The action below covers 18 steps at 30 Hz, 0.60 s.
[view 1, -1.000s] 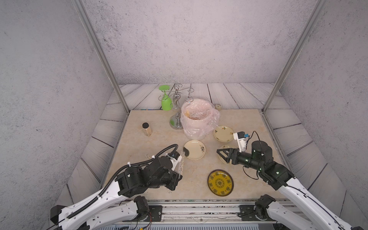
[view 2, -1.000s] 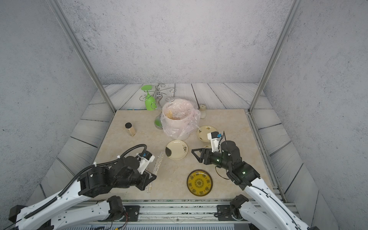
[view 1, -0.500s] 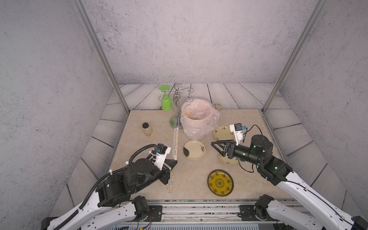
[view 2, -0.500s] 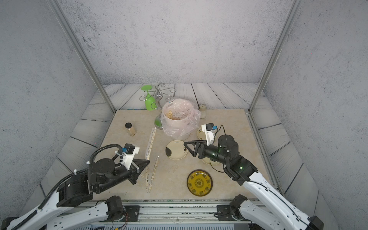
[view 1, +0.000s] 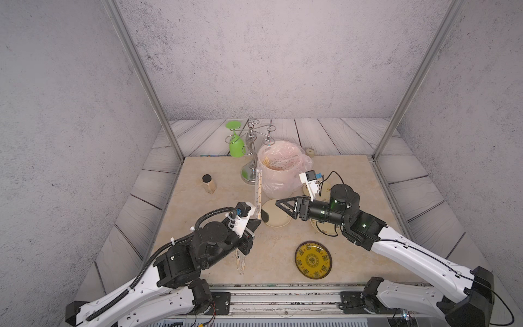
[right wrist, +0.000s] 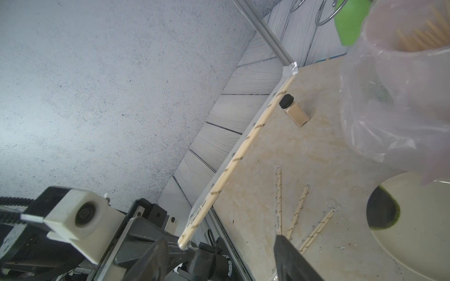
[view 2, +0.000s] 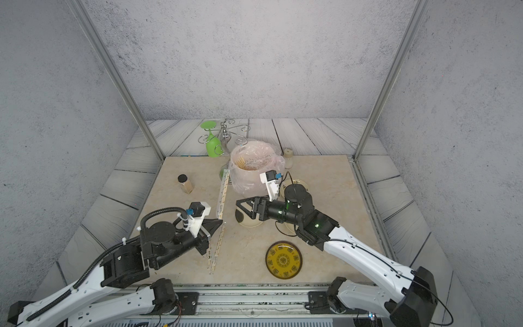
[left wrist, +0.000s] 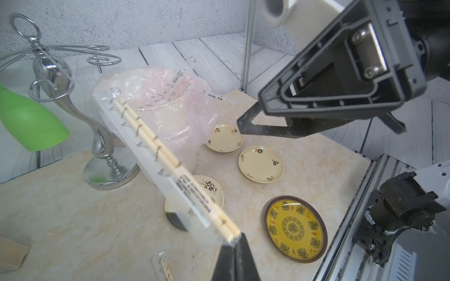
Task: Remove the packaging of disposable chopsticks
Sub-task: Pick up the disposable chopsticks from the center of the board.
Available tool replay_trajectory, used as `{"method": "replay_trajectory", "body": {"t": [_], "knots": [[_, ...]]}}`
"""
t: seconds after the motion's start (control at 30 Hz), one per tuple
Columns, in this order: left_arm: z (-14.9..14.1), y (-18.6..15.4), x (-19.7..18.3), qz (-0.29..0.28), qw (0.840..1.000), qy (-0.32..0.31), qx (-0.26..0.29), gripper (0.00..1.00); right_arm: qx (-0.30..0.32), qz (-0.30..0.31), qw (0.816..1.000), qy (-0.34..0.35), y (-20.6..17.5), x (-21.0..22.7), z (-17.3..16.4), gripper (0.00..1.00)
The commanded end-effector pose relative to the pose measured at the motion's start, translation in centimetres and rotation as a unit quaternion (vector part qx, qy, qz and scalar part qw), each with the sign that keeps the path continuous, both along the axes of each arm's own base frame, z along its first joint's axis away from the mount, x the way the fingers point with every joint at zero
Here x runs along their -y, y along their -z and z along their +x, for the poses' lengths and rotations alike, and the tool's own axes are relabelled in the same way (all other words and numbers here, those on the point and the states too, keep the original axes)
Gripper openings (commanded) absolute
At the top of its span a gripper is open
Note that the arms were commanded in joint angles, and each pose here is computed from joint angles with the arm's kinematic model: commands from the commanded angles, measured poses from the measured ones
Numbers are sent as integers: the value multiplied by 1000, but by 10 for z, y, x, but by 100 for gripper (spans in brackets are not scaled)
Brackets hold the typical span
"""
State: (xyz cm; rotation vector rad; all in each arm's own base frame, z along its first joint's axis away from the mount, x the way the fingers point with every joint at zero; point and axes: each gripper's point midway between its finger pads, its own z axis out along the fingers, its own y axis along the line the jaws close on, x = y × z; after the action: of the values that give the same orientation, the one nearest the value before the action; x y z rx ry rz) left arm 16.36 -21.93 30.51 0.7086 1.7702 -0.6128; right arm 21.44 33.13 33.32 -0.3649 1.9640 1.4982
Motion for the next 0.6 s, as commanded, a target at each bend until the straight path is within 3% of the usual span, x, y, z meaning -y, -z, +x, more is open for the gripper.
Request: {"method": "replay_trajectory", "body": {"t": [0.0,0.37,0.57], "knots": [[0,-10,4,-4,999,11,38,0,-10,36,999,-29,-16,-15,-3,70],[1,-4,9,-2,999,20,46,0,-69,62,992,-84,-8,-54,-5,63],[2,-1,11,3,999,21,49,0,-89,73,988,-102,-3,-67,-11,51]]}}
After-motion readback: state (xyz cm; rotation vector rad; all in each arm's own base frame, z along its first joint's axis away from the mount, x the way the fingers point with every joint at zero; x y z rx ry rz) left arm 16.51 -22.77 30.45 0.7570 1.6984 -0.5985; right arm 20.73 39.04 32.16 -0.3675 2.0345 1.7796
